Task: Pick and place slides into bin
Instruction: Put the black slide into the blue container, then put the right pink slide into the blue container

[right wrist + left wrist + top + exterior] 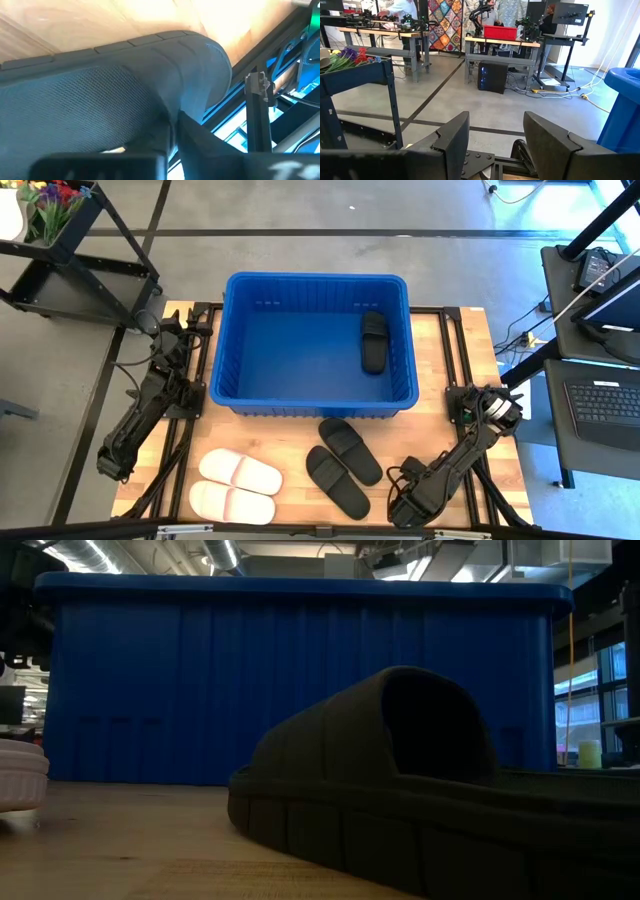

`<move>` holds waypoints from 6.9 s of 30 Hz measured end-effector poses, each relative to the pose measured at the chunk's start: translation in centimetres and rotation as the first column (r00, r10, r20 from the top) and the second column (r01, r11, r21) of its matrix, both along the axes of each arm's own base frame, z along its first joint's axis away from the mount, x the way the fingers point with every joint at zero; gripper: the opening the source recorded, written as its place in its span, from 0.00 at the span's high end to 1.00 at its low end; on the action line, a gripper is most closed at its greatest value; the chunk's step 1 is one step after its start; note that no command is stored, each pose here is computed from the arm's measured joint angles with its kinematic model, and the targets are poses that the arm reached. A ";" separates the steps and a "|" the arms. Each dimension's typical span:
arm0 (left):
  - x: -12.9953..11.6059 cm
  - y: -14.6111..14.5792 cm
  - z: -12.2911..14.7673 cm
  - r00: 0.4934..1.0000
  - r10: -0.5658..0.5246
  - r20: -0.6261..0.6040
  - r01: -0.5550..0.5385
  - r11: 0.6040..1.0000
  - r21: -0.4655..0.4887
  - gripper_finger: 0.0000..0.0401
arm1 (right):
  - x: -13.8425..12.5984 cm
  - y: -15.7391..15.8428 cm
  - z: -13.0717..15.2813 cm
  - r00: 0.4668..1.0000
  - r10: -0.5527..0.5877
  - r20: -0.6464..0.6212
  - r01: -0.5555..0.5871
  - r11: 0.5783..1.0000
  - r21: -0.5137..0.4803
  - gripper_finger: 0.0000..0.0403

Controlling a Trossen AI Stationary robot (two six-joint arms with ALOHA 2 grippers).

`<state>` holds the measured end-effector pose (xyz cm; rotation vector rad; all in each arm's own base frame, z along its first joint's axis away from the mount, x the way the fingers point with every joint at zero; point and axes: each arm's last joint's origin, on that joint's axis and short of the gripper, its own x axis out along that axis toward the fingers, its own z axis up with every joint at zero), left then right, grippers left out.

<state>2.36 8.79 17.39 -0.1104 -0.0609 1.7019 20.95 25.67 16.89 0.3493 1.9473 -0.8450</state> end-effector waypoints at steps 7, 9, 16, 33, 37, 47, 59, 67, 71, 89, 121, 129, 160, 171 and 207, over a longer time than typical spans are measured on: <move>0.0 0.0 0.0 1.000 0.000 0.000 0.000 1.000 0.000 0.54 | 0.0 0.0 0.0 1.000 -0.007 -0.009 0.007 1.000 0.011 0.97; 0.0 0.0 0.0 1.000 0.000 0.000 0.000 1.000 0.000 0.54 | 0.0 0.0 0.3 1.000 -0.010 -0.001 0.010 1.000 0.024 0.97; 0.0 0.0 0.0 1.000 0.000 0.000 0.000 1.000 0.000 0.54 | 0.5 0.3 3.6 0.996 -0.019 0.093 0.007 0.992 0.126 0.97; 0.0 0.0 0.0 1.000 0.000 0.000 0.000 1.000 0.000 0.54 | 1.9 -4.2 15.9 0.602 0.101 0.792 -0.005 0.992 -0.123 0.97; 0.0 0.0 0.0 1.000 0.000 0.000 0.000 1.000 0.000 0.54 | 1.9 -6.8 18.1 0.490 0.105 0.866 0.081 0.983 -0.165 0.97; 0.0 0.0 0.0 1.000 0.000 0.000 0.000 1.000 0.000 0.54 | 1.5 -14.0 22.8 0.401 0.230 0.887 0.020 0.966 -0.259 0.97; 0.0 0.0 0.0 1.000 0.000 0.000 0.000 1.000 0.000 0.54 | 3.5 -20.8 26.5 0.185 0.402 0.897 -0.152 0.913 -0.378 0.97; 0.0 0.0 0.0 1.000 0.000 0.000 0.000 1.000 0.000 0.54 | 3.9 -24.0 27.5 0.189 0.602 0.775 -0.098 0.797 -0.595 0.97; 0.0 0.0 0.0 1.000 0.000 0.000 0.000 1.000 0.000 0.54 | 5.2 -26.6 26.6 0.350 0.682 0.642 -0.047 0.698 -0.715 0.97; 0.0 0.0 0.0 1.000 0.000 -0.001 0.000 1.000 -0.001 0.54 | 17.8 -38.1 7.7 0.720 0.689 0.082 -0.554 0.641 -0.531 0.97; 0.0 0.0 0.0 1.000 0.000 -0.002 0.000 1.000 -0.002 0.54 | 19.4 -42.6 0.3 0.544 0.838 -0.046 -0.816 0.515 -0.264 0.97; 0.0 0.0 0.0 1.000 0.000 -0.002 0.000 1.000 -0.002 0.54 | 18.8 -42.2 0.0 0.533 0.846 0.000 -0.834 0.526 -0.169 0.92; 0.0 0.0 0.0 1.000 0.000 -0.002 0.000 1.000 -0.002 0.54 | 18.7 -41.9 -0.3 0.609 0.781 0.135 -0.761 0.624 -0.178 0.44; 0.0 0.0 0.0 1.000 0.000 -0.002 0.000 1.000 -0.002 0.54 | 18.1 -41.6 2.0 0.638 0.752 0.163 -0.716 0.658 -0.232 0.41; 1.0 0.0 0.6 0.936 -0.351 0.021 0.349 0.935 0.065 0.54 | 7.8 -26.4 24.9 -0.047 0.567 0.822 -0.431 0.731 -0.529 0.41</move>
